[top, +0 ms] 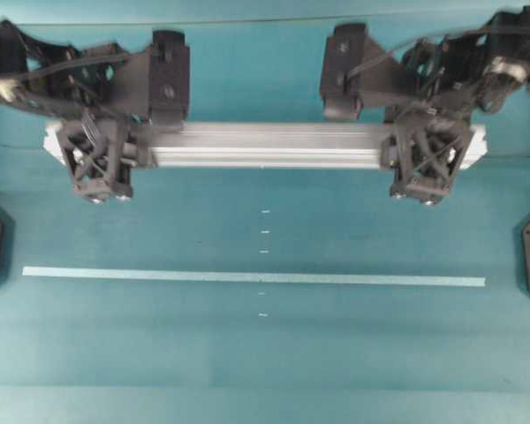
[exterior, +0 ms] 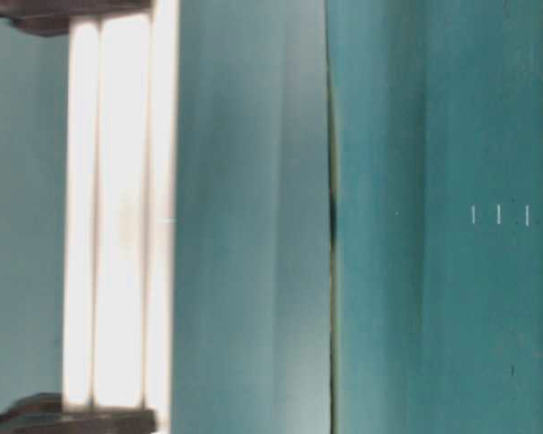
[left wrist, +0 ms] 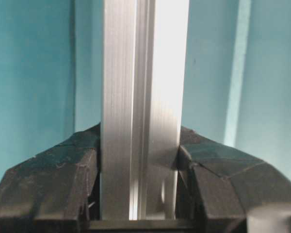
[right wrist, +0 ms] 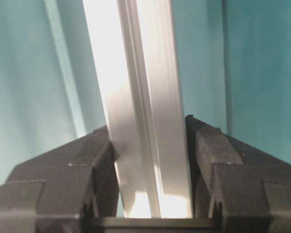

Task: Lift the metal rail with both hands and move it towards you.
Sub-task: 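Lift the rail with both grippers and shift it toward the back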

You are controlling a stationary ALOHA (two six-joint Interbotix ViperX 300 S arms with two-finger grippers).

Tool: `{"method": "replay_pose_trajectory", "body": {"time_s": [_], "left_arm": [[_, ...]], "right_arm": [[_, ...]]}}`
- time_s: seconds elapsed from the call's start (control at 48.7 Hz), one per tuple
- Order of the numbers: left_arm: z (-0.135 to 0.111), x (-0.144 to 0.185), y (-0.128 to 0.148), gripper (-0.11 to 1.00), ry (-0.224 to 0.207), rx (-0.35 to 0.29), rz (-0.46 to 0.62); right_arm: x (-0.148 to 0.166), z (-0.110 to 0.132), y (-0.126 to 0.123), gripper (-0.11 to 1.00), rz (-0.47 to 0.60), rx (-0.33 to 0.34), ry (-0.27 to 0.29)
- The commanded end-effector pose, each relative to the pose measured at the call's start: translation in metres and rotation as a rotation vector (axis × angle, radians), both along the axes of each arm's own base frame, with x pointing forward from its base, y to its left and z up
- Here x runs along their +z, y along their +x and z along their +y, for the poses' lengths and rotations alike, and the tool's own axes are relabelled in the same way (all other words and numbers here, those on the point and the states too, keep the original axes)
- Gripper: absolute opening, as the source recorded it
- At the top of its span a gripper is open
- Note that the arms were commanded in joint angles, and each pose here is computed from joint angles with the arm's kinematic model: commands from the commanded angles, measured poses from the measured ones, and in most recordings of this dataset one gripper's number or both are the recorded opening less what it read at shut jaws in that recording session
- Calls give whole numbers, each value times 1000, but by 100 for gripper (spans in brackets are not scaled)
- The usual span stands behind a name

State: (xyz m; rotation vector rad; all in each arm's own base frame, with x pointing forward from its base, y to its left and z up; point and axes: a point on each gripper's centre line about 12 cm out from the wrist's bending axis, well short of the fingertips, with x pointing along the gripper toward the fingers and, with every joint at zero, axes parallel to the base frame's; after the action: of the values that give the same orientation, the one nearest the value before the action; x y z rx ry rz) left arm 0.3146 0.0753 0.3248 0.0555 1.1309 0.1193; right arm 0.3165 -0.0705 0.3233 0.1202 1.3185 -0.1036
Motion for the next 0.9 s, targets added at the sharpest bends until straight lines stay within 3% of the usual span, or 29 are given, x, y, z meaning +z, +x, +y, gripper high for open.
{"method": "replay_pose_trajectory", "body": {"time_s": [0.0, 0.226, 0.431, 0.575, 0.883], "left_arm": [[-4, 36, 0, 30, 6, 12, -78], [-12, 72, 1, 30, -7, 27, -137], [-29, 107, 1, 30, -11, -17, -157], [-34, 121, 2, 30, -14, -31, -153], [-33, 116, 5, 30, -17, -29, -128]], "right_arm": [[27, 0, 0, 39, -41, -51, 6], [65, 13, -5, 39, -8, -59, 26], [97, 25, 1, 39, -82, -75, 30], [98, 28, 4, 39, -80, -72, 34], [93, 28, 5, 39, -67, -71, 35]]}}
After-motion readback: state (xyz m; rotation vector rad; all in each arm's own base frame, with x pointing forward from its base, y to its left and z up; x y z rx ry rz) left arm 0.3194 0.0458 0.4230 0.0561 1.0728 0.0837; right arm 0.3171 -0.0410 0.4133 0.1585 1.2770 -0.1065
